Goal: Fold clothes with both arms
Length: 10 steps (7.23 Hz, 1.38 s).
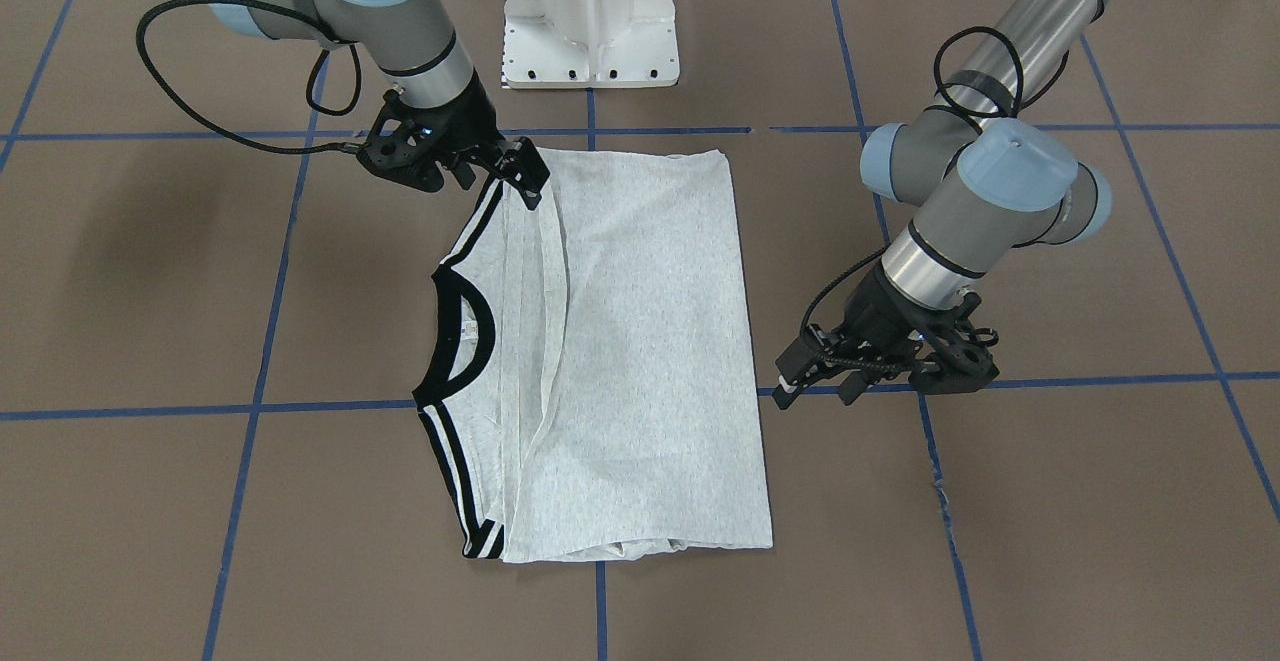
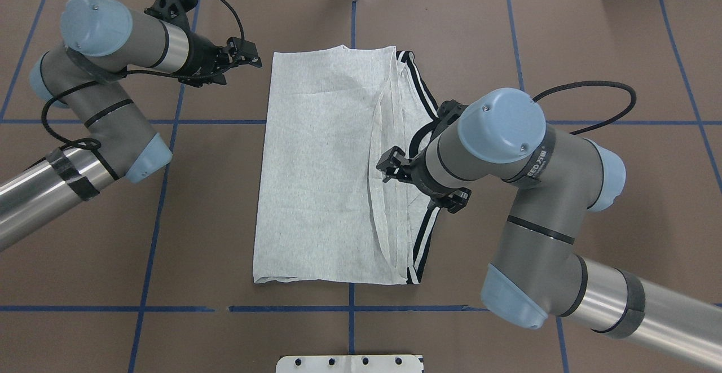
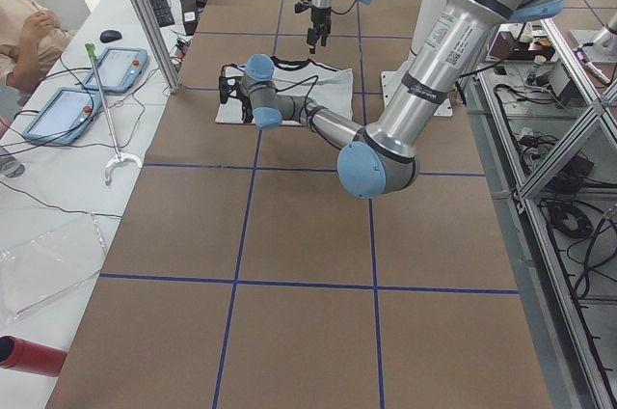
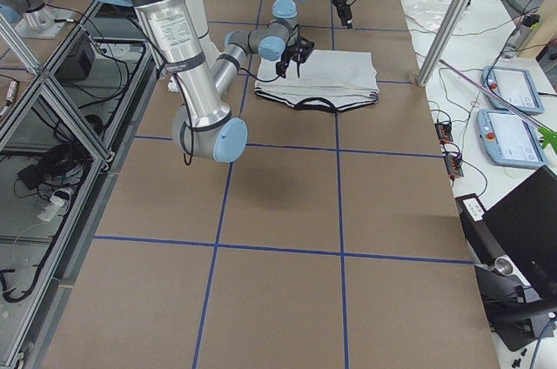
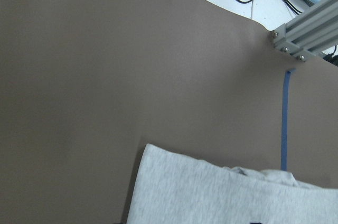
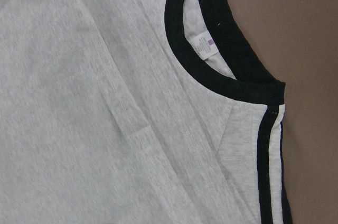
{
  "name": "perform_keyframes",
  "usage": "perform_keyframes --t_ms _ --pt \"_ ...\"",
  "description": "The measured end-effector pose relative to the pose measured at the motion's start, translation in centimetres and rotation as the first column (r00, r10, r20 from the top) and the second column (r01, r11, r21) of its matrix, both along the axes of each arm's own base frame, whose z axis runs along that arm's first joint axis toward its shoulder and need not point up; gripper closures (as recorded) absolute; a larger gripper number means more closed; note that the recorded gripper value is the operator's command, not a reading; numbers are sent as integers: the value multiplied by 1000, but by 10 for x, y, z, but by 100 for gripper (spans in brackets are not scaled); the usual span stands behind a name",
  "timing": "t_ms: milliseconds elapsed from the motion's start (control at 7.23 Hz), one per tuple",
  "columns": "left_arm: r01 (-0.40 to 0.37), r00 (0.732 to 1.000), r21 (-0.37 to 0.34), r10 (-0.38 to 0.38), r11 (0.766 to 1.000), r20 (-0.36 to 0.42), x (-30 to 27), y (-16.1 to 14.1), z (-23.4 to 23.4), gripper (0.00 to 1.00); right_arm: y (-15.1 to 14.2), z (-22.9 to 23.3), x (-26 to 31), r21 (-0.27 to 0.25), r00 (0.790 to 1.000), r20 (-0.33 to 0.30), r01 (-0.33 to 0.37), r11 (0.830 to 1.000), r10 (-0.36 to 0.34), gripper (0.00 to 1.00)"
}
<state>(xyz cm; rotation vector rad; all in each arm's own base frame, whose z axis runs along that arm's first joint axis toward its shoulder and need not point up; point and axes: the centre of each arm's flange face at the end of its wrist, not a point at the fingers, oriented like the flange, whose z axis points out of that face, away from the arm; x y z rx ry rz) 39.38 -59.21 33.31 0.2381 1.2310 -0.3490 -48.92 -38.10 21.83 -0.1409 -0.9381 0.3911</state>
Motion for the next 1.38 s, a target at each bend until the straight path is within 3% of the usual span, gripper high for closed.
perform_keyframes --t_ms 138,277,553,968,1383 --pt "-11 1000 8 10 1000 9 -6 6 7 0 9 -4 -15 72 992 -70 111 991 -106 0" --pt "-20 999 22 20 1000 27 -10 9 16 0 15 -9 -32 125 971 -140 213 969 -195 0" --pt "-26 999 35 24 999 48 -16 13 28 0 19 -8 -76 171 928 -242 328 929 -283 0" --pt "-26 998 37 24 999 50 -17 15 29 0 27 8 -112 140 863 -358 426 894 -356 0" --pt "-23 999 37 22 999 43 -19 16 26 0 43 23 -119 104 813 -424 482 870 -400 0"
